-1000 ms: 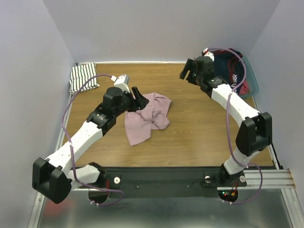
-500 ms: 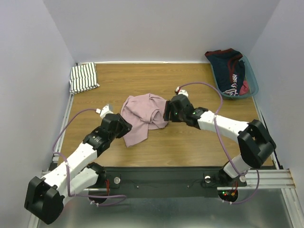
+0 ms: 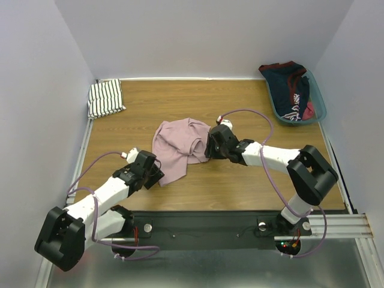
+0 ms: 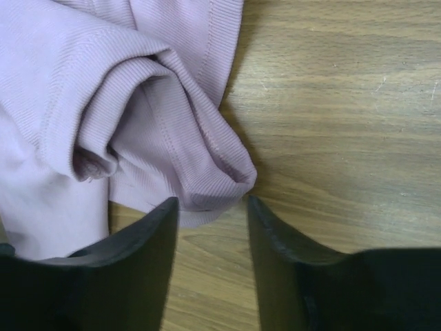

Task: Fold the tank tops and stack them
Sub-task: Flatten the tank top out

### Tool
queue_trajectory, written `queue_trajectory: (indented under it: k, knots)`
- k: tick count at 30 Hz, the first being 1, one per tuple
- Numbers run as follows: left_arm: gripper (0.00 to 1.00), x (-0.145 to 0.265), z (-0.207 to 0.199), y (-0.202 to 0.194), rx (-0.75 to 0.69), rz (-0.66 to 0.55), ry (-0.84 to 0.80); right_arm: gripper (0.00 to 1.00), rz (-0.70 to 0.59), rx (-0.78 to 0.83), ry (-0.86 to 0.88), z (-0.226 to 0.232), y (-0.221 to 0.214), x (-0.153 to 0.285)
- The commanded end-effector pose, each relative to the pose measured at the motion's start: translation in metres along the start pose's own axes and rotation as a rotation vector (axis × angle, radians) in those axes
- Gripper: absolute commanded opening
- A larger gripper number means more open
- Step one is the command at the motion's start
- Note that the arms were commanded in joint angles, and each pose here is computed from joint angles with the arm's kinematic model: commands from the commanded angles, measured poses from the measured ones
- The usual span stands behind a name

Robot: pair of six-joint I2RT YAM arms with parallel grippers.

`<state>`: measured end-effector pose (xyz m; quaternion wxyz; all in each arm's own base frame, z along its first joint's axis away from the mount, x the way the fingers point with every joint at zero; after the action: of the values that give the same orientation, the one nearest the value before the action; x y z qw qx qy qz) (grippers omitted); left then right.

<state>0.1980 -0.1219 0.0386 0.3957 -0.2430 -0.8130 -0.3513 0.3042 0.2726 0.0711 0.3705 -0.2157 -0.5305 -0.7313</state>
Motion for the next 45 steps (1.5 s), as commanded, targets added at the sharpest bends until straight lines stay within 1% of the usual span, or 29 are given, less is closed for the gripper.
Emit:
queue_trajectory:
  k: [1,3,4,7,8,9,11,12,13,16,17,19,21,23,25,26,28,29,31,32,35,37,38,39,40,41,42,43,45]
  knots:
    - [0.54,-0.003,0.011,-0.001,0.016,-0.007,0.05,0.4,-0.051,-0.009,0.015,0.009,0.011,-0.008]
    - [0.53,-0.004,0.011,-0.001,0.01,-0.006,0.058,0.37,-0.059,0.0,0.01,0.009,0.015,-0.008]
    - [0.53,-0.004,0.011,0.0,0.006,-0.006,0.061,0.33,-0.058,0.0,0.011,0.009,0.015,-0.009]
    - [0.49,-0.006,0.013,0.0,-0.004,-0.006,0.075,0.3,-0.054,0.004,0.016,0.01,0.015,-0.01]
    - [0.45,-0.005,0.01,0.002,-0.009,-0.01,0.069,0.28,-0.052,0.006,0.014,0.01,0.014,-0.011]
    - [0.43,-0.006,0.01,0.002,-0.015,-0.01,0.072,0.28,-0.047,0.008,0.011,0.01,0.012,-0.013]
    - [0.34,-0.008,0.009,0.003,-0.026,-0.01,0.077,0.29,-0.044,0.009,0.009,0.008,0.011,-0.013]
    - [0.3,-0.008,0.008,0.004,-0.039,-0.013,0.076,0.32,-0.04,0.013,0.007,0.008,0.009,-0.013]
    - [0.23,-0.009,0.008,0.004,-0.043,-0.01,0.081,0.43,-0.042,0.013,0.009,0.008,0.01,-0.012]
    - [0.14,-0.011,0.006,0.005,-0.063,-0.009,0.081,0.68,-0.054,0.009,-0.005,0.002,0.01,-0.008]
    - [0.08,-0.011,0.004,0.006,-0.066,-0.011,0.074,0.71,-0.065,0.009,-0.004,0.001,0.012,-0.004]
    - [0.0,-0.012,0.004,0.005,-0.079,-0.005,0.074,0.74,-0.065,0.009,-0.018,-0.003,0.009,-0.004]
    - [0.0,-0.012,-0.001,0.006,-0.083,-0.005,0.057,0.74,-0.051,0.008,-0.026,-0.005,0.004,-0.008]
    - [0.0,-0.012,-0.003,0.006,-0.088,-0.003,0.051,0.69,-0.032,0.007,-0.029,-0.006,-0.002,-0.016]
    - [0.0,-0.012,-0.006,0.006,-0.097,0.001,0.038,0.61,-0.028,-0.001,-0.024,-0.004,-0.003,-0.021]
    - [0.0,-0.012,-0.011,0.006,-0.113,0.004,0.014,0.46,-0.03,-0.005,-0.022,-0.003,-0.003,-0.024]
    - [0.0,-0.012,-0.017,0.006,-0.134,0.008,-0.019,0.3,-0.039,-0.006,-0.03,-0.002,0.0,-0.027]
    - [0.0,-0.012,-0.025,0.006,-0.159,0.012,-0.061,0.19,-0.06,-0.008,-0.028,0.001,0.009,-0.025]
    - [0.0,-0.012,-0.034,0.006,-0.195,0.015,-0.098,0.11,-0.13,-0.015,-0.021,0.005,0.034,-0.012]
    - [0.0,-0.01,-0.044,0.008,-0.208,0.016,-0.137,0.07,-0.175,-0.029,-0.016,0.006,0.055,-0.005]
    - [0.0,-0.006,-0.061,0.012,-0.286,0.007,-0.185,0.03,-0.303,-0.042,-0.022,0.007,0.11,0.029]
    - [0.0,0.0,-0.075,0.018,-0.334,-0.012,-0.22,0.03,-0.453,-0.045,-0.023,0.016,0.169,0.065]
    - [0.0,0.001,-0.079,0.019,-0.345,-0.017,-0.228,0.03,-0.467,-0.031,-0.049,0.011,0.172,0.068]
    - [0.0,0.004,-0.083,0.022,-0.365,-0.027,-0.238,0.03,-0.548,-0.026,-0.059,0.018,0.201,0.086]
    - [0.0,0.006,-0.086,0.024,-0.364,-0.036,-0.245,0.03,-0.579,-0.02,-0.061,0.021,0.213,0.094]
    - [0.0,0.009,-0.09,0.028,-0.375,-0.05,-0.247,0.03,-0.637,-0.012,-0.054,0.031,0.24,0.109]
    - [0.0,0.01,-0.092,0.03,-0.378,-0.058,-0.249,0.03,-0.629,-0.01,-0.074,0.028,0.238,0.101]
    - [0.0,0.013,-0.094,0.035,-0.382,-0.077,-0.245,0.02,-0.692,-0.004,-0.068,0.038,0.265,0.118]
    - [0.0,0.015,-0.092,0.039,-0.382,-0.098,-0.231,0.02,-0.7,0.032,-0.089,0.044,0.28,0.104]
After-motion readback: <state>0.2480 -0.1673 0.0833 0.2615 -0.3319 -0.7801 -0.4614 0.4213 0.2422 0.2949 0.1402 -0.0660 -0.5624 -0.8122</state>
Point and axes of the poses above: each gripper's point midway between its finger pads, its own x axis back along the fingers, its own z axis along the line the jaws close on, y = z × x, the point moved 1 cm from there along x, back along the fingers, and after that the axes turned 1 degree about -x, right-handed, at the moved point
